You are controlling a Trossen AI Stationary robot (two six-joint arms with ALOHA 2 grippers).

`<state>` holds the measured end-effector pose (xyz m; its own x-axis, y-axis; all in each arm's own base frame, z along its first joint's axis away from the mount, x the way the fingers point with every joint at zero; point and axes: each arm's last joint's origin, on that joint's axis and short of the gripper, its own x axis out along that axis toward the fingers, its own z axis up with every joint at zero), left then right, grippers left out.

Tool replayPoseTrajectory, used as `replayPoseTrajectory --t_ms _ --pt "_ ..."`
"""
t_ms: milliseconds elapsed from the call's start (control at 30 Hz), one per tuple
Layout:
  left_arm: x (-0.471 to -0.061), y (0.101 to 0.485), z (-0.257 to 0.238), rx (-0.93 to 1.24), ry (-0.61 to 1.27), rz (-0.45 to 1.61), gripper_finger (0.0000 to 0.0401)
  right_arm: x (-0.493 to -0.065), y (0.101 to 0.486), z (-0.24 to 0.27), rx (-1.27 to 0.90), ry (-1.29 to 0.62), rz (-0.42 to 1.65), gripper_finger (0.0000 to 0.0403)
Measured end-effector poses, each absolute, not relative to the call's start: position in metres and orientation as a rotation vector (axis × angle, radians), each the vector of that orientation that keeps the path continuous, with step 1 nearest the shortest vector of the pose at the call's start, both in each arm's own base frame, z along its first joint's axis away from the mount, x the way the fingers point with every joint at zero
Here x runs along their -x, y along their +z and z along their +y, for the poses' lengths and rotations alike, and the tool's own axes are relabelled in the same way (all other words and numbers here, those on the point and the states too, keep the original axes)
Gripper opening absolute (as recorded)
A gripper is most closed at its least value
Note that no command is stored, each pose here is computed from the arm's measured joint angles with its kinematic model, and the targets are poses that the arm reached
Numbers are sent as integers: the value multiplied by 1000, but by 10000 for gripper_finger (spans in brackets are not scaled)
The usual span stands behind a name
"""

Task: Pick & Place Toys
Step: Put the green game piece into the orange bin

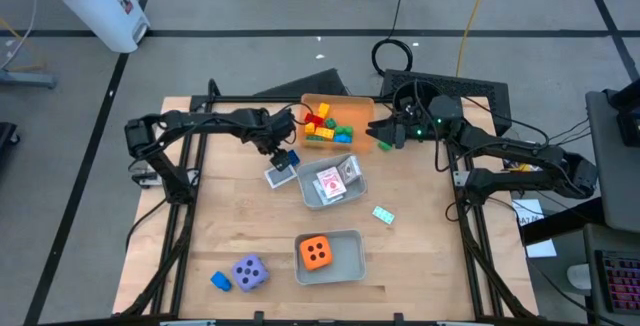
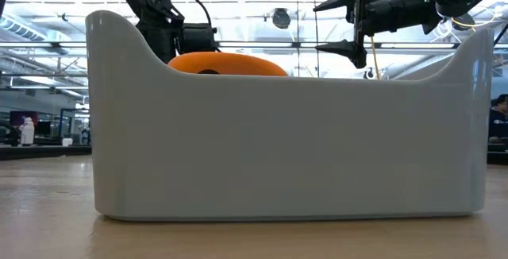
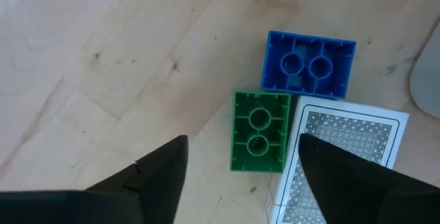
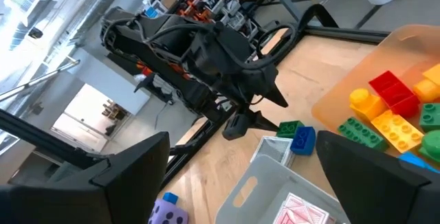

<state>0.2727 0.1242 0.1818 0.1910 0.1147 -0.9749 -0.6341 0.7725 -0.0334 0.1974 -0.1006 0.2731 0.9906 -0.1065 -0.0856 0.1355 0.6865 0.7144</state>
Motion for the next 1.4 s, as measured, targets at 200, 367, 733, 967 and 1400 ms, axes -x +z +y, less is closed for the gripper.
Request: replayPoseTrajectory --t_ms 200,367,733,967,1400 --pt "-274 182 125 465 542 1266 324 -197 273 -101 -788 -135 39 361" --pt "-276 180 127 451 557 1261 328 -197 273 -101 -788 -135 39 361" --pt "-282 157 129 465 567 1335 328 -197 273 -101 -794 -135 39 361" --pt "-279 153 134 435 635 1355 325 -197 273 -101 -795 -135 39 361" --pt "-273 153 145 499 617 1346 243 -197 273 -101 -789 -135 40 361"
